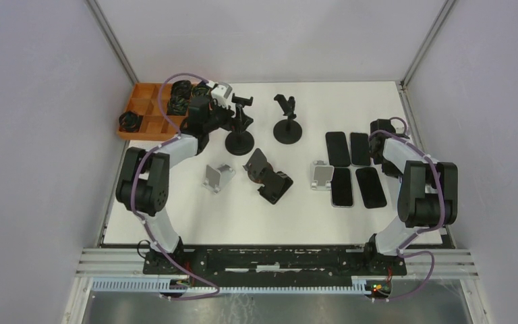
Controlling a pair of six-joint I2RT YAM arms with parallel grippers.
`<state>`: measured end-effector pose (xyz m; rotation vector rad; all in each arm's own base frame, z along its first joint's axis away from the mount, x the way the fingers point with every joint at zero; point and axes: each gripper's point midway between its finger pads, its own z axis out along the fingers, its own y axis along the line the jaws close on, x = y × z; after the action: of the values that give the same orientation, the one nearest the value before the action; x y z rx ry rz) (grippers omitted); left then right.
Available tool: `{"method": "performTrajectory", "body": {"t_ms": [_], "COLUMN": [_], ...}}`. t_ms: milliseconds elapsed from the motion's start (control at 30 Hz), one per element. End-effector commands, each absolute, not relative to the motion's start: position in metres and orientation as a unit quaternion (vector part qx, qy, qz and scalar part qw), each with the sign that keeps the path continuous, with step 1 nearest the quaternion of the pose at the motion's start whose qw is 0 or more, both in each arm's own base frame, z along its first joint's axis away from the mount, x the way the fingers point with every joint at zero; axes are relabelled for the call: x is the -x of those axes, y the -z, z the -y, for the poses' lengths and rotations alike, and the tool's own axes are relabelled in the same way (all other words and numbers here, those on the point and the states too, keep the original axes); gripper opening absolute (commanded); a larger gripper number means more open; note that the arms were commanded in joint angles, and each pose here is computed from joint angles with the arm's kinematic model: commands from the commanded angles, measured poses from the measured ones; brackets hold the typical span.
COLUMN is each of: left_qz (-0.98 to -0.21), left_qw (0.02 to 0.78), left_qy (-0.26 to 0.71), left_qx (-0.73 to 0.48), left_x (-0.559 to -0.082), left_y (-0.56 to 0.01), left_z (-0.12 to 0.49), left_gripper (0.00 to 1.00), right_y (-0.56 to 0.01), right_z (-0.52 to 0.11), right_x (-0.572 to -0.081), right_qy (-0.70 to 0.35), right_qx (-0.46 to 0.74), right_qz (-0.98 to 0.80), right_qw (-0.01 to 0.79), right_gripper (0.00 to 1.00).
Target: Remove the phone from the phone stand
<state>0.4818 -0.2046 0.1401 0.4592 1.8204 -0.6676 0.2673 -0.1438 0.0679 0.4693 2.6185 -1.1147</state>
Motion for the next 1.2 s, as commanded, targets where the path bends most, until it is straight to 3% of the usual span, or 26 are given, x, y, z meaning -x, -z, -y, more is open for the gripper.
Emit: {"method": "performTrajectory", "body": {"t_ms": [0,133,267,367,567,667,800,1067,1167], "left_qz": [-0.777,-0.82,-0.833,-0.832,-0.836,-0.836,-0.83,-0.825,-0.827], "left_qw": [0.516,0.443,0.406,0.397,0.384,0.395,0.401,0.407,0.405], "left_qy": [0.289,0.284,0.293,0.309,0.322,0.307,0.3,0.298,0.297], "left_qx": [-0.217,-0.226,-0.235,-0.232,-0.224,-0.226,-0.245,-0.254,-0.254], "left_x": [-0.461,-0.442,-0.422,-0.413,-0.404,-0.402,-0.393,-0.388,-0.389], "left_y": [-0.181,-0.193,-0.214,-0.235,-0.258,-0.261,-0.268,-0.283,-0.285], "left_z": [0.203,0.192,0.174,0.156,0.128,0.121,0.12,0.12,0.118], "left_gripper": [1.0,1.0,1.0,1.0,1.0,1.0,1.0,1.0,1.0], "right_y": [-0.026,-0.016,-0.008,-0.005,-0.003,-0.003,0.001,-0.021,-0.047], "right_z": [0.126,0.118,0.109,0.104,0.093,0.087,0.076,0.064,0.065], "right_x": [-0.296,-0.31,-0.324,-0.335,-0.352,-0.358,-0.359,-0.365,-0.374], "right_qy": [0.286,0.255,0.223,0.201,0.162,0.143,0.111,0.077,0.068], "right_qx": [-0.212,-0.209,-0.208,-0.2,-0.179,-0.169,-0.164,-0.177,-0.187], "right_qz": [-0.918,-0.926,-0.934,-0.938,-0.946,-0.95,-0.955,-0.949,-0.937], "right_qw": [0.173,0.182,0.189,0.198,0.217,0.22,0.222,0.25,0.288], "right_gripper": [0.14,0.18,0.28,0.34,0.35,0.44,0.67,0.75,0.89]}}
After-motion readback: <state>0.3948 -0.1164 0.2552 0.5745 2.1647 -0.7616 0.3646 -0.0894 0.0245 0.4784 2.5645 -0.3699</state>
